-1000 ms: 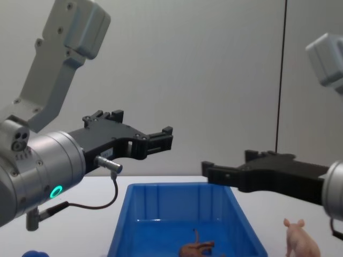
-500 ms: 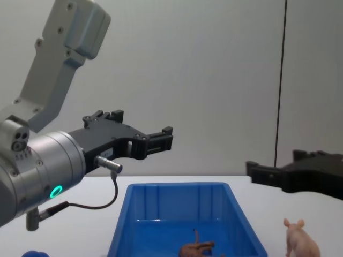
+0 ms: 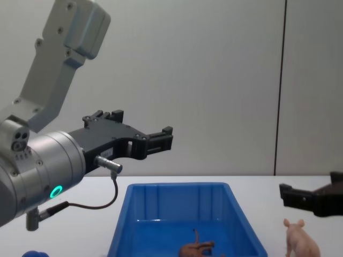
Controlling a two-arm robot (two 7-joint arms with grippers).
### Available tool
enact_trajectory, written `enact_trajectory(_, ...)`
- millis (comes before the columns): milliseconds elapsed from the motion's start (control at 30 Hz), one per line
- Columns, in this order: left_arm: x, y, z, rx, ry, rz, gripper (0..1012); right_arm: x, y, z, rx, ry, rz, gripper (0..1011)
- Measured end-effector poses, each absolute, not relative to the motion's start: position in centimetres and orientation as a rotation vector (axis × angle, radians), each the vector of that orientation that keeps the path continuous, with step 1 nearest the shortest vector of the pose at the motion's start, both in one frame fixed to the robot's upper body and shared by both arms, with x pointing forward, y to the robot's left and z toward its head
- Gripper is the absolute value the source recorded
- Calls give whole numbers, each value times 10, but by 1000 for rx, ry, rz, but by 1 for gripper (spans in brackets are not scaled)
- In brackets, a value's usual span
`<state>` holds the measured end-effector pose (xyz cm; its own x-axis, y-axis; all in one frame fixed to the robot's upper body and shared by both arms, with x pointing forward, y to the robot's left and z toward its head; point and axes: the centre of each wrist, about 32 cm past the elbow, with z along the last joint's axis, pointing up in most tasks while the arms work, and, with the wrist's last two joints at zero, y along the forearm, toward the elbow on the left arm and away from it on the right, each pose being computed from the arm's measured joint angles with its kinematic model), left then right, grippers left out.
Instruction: Pick up the two dolls from the table and place them into the box.
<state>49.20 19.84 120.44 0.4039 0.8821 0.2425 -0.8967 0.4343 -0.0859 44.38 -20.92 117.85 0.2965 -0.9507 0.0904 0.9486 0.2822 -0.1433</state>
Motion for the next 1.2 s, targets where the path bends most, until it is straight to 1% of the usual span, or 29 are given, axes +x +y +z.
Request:
enact_trajectory(233,492,198,1204,61,-268,1124,1001,439,-209,1166,-214,32,-1304,1001)
enact_trajectory(500,492,198,1204,61,-268,1124,1001,438,-208,1153,-231,51,-1308,1001)
enact_trajectory(967,492,198,1204,61,-268,1124,1001,445,-203,1127,-256,81,-1301,1001)
enact_trajectory(1067,492,198,1204,61,-268,1124,1001,447,-202,1122,-258,86,-1301,961)
enact_trajectory(1100,492,198,1204,61,-268,1124,1001,448,-201,1120,-256,88,-1301,931)
enact_trajectory(1133,492,198,1204,61,-268,1124,1001,449,-201,1119,-258,90,-1301,931)
enact_trajectory(1200,492,198,1204,61,-268,1124,1001,450,-201,1117,-257,93,-1302,855)
